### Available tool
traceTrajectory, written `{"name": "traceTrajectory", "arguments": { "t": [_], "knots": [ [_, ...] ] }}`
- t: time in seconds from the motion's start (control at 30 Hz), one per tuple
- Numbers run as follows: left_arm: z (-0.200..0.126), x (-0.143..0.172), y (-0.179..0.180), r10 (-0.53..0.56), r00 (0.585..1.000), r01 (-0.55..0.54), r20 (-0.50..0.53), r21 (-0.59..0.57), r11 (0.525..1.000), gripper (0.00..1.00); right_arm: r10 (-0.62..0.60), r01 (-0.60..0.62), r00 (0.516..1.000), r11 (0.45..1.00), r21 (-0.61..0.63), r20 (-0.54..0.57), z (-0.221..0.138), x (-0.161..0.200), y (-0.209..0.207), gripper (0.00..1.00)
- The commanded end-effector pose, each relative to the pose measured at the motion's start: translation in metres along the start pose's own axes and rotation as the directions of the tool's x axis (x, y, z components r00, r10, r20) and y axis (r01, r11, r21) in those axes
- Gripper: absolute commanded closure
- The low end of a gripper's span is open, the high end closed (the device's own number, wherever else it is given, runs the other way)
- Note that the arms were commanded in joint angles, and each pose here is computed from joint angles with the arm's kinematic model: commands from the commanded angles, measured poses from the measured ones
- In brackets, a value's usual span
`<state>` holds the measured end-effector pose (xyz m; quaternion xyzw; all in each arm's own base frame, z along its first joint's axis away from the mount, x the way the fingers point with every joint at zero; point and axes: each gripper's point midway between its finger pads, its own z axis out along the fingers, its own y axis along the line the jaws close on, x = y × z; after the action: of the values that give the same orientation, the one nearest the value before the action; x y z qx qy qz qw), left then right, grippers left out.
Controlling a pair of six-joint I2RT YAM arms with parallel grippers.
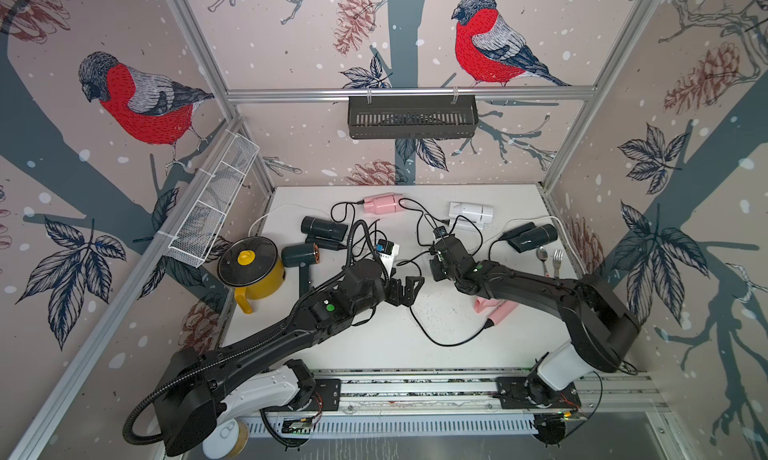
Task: Charge the blow dryers
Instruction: Insert the plug into the socket.
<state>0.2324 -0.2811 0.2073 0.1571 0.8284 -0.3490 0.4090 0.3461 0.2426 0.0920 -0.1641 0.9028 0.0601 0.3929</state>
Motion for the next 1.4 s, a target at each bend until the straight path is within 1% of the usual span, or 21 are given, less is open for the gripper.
{"name": "traceTrajectory", "arguments": {
  "t": [0.0, 0.3, 0.37, 0.67, 0.87, 1.07, 1.37],
  "knots": [
    [0.000, -0.013, -0.005, -0.005, 0.999, 0.004, 0.052, 0.021, 1.000, 0.02, 0.007, -0.007, 0.999, 1.000, -0.004, 0.032, 0.004, -0.009, -0.003, 0.98],
    [0.000, -0.008, -0.003, -0.009, 0.999, 0.008, 0.043, 0.019, 1.000, 0.02, 0.082, -0.081, 0.997, 0.983, -0.167, -0.001, 0.010, -0.007, -0.002, 0.98],
    [0.000, -0.009, -0.004, -0.009, 0.999, 0.008, 0.046, 0.020, 1.000, 0.02, 0.087, -0.087, 0.996, 0.981, -0.175, -0.010, 0.011, -0.006, -0.003, 0.97],
    [0.002, -0.007, -0.003, -0.008, 0.999, 0.008, 0.040, 0.020, 1.000, 0.02, 0.082, -0.088, 0.996, 0.985, -0.150, -0.046, 0.019, 0.002, -0.012, 0.98],
    [0.001, -0.007, -0.003, -0.007, 0.999, 0.006, 0.042, 0.020, 1.000, 0.02, 0.057, -0.062, 0.996, 0.995, -0.076, -0.064, 0.021, 0.004, -0.023, 0.98],
    [0.002, -0.006, -0.002, -0.007, 0.999, 0.006, 0.040, 0.017, 1.000, 0.02, 0.028, -0.033, 0.994, 0.998, -0.046, -0.107, 0.019, 0.008, -0.027, 0.98],
    [0.005, -0.006, -0.003, -0.005, 0.999, 0.005, 0.035, 0.021, 1.000, 0.02, 0.010, -0.020, 0.989, 0.998, -0.067, -0.149, 0.026, 0.018, -0.022, 0.98]
  ]
}}
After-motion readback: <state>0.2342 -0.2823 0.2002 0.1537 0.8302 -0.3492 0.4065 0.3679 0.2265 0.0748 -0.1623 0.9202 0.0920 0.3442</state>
